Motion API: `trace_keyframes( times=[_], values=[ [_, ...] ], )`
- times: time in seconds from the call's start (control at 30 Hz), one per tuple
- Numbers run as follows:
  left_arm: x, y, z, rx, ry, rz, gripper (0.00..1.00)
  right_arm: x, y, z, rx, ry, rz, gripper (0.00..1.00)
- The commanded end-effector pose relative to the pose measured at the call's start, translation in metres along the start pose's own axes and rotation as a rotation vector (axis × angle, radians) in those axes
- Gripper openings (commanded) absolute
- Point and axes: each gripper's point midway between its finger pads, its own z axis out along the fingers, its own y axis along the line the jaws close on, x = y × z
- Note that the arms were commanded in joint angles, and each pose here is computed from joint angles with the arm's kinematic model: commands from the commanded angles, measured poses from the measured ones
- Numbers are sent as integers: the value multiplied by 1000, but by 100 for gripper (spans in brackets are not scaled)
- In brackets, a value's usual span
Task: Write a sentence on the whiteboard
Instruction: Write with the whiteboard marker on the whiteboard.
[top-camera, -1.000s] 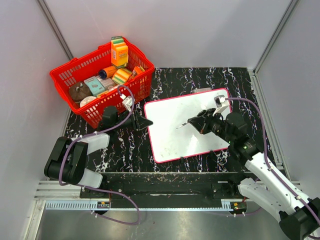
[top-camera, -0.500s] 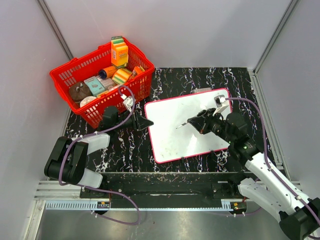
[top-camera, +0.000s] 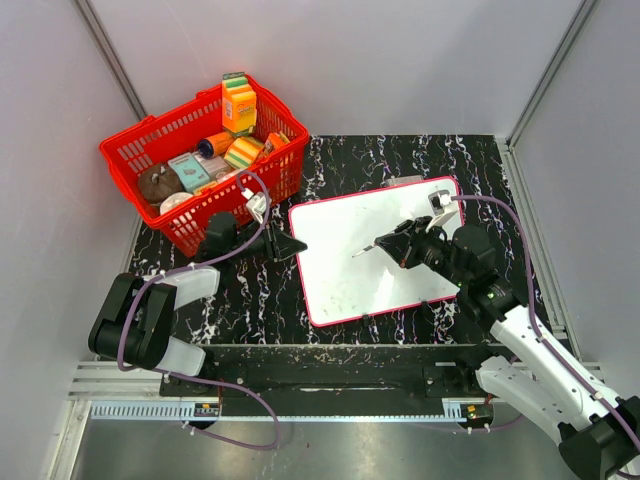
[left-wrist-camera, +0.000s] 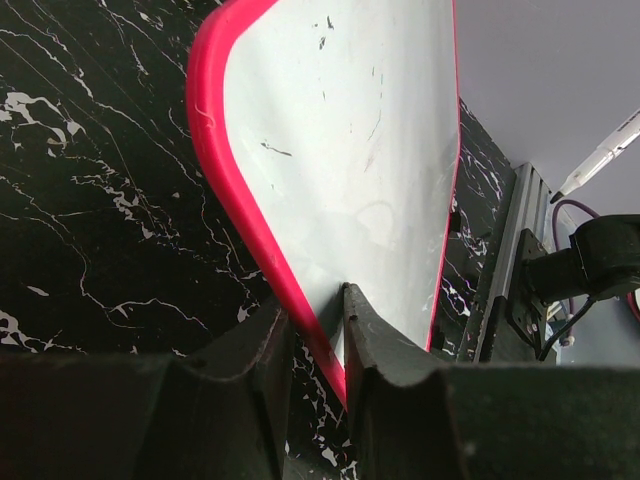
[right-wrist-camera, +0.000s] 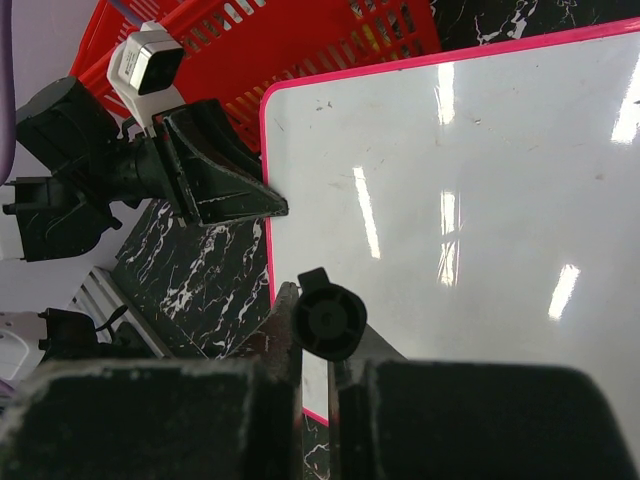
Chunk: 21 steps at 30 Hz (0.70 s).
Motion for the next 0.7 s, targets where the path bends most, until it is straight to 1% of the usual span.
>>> trace_keyframes(
  times=[0.0, 0.17, 0.3, 0.67],
  values=[
    [-2, -1, 6, 10, 5, 109, 0, -19, 13, -3, -49, -55, -47, 0],
    [-2, -1, 7, 11, 6, 108, 0, -32, 14, 1, -36, -79, -84, 0],
    [-1, -1, 7, 14, 8, 108, 0, -36, 17, 11, -50, -53, -98, 0],
    [-2, -1, 8, 12, 7, 108, 0, -48, 19, 16, -49, -86, -118, 0]
  ],
)
